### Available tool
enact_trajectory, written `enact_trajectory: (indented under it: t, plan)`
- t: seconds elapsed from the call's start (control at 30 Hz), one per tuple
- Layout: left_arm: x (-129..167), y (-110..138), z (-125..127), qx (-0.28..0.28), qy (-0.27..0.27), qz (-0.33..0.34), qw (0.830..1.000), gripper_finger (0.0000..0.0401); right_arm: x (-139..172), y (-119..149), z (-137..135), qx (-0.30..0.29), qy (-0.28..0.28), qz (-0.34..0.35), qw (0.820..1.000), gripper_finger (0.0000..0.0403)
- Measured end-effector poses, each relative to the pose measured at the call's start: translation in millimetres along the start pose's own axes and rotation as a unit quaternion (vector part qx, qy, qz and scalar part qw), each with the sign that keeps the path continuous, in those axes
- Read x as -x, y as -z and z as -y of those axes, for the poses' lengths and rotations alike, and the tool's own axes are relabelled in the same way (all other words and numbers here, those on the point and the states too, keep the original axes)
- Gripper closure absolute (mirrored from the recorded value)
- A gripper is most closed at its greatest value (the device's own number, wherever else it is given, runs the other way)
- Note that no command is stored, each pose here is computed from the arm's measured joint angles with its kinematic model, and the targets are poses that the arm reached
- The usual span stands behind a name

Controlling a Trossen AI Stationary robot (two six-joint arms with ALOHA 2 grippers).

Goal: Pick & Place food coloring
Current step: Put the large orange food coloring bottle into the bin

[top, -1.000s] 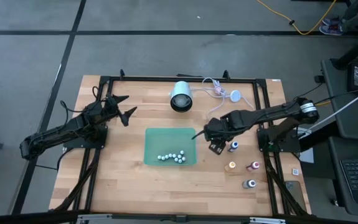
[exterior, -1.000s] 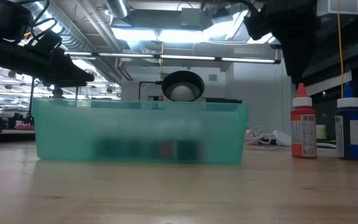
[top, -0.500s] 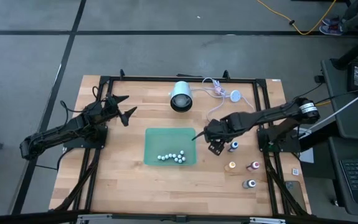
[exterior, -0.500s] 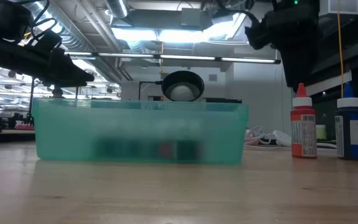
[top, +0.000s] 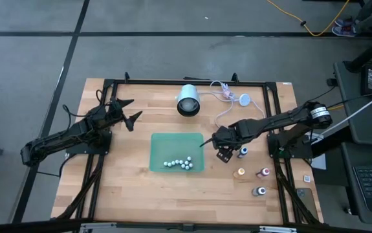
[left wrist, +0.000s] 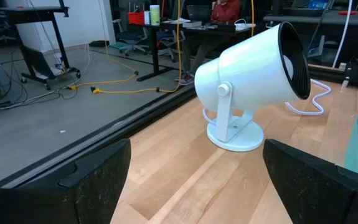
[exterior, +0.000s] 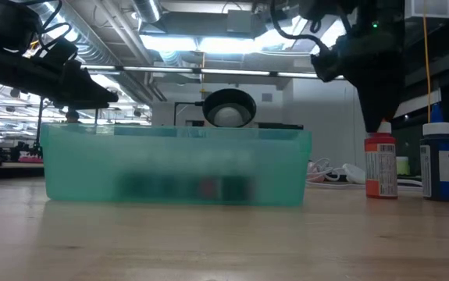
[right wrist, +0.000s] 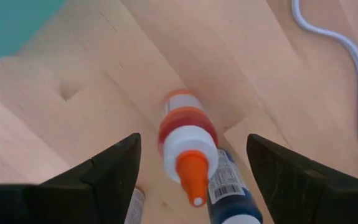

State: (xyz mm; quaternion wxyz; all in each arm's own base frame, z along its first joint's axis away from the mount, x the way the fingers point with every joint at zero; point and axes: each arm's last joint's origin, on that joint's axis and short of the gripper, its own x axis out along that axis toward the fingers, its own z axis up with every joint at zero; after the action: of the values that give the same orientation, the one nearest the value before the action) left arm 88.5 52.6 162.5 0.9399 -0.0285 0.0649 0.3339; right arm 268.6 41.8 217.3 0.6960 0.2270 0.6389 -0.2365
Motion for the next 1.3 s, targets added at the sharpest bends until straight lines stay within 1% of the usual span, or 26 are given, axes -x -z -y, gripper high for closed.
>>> enact_trajectory:
  t: [0.1, 0.3, 0.43, 0.6, 0.93, 1.13, 1.3]
  plan:
    - [0.0, 0.0, 0.0, 0.0, 0.0, 0.0, 1.0, 0.004, -5.0, 1.8, 1.9, 0.007, 0.004, -0.004, 1.0, 0.0112]
    - [0.0, 0.0, 0.0, 0.0, 0.0, 0.0, 1.0, 0.004, -5.6, 0.9, 0.8, 0.01, -0.002, 0.001, 1.0, 0.0112]
    - [0.0, -0.1, 0.0, 0.0, 0.0, 0.0, 1.0, 0.004, -5.6, 1.3, 0.5, 0.01, -0.008, -0.006, 1.0, 0.0127]
    - [0.0, -0.1, 0.0, 0.0, 0.0, 0.0, 1.0, 0.004, -5.6, 1.6, 0.3, 0.011, -0.01, -0.008, 1.0, 0.0169]
    - [0.0, 0.0, 0.0, 0.0, 0.0, 0.0, 1.0, 0.004, -0.6, -0.5, -1.7, 0.011, -0.016, -0.004, 1.0, 0.0279]
    - [0.0, -0.1, 0.0, 0.0, 0.0, 0.0, 1.0, 0.004, -0.6, -0.2, -1.4, 0.01, -0.014, -0.006, 1.0, 0.0283]
    - [0.0, 0.0, 0.0, 0.0, 0.0, 0.0, 1.0, 0.004, -0.6, 0.1, -1.2, 0.009, -0.013, -0.007, 1.0, 0.0273]
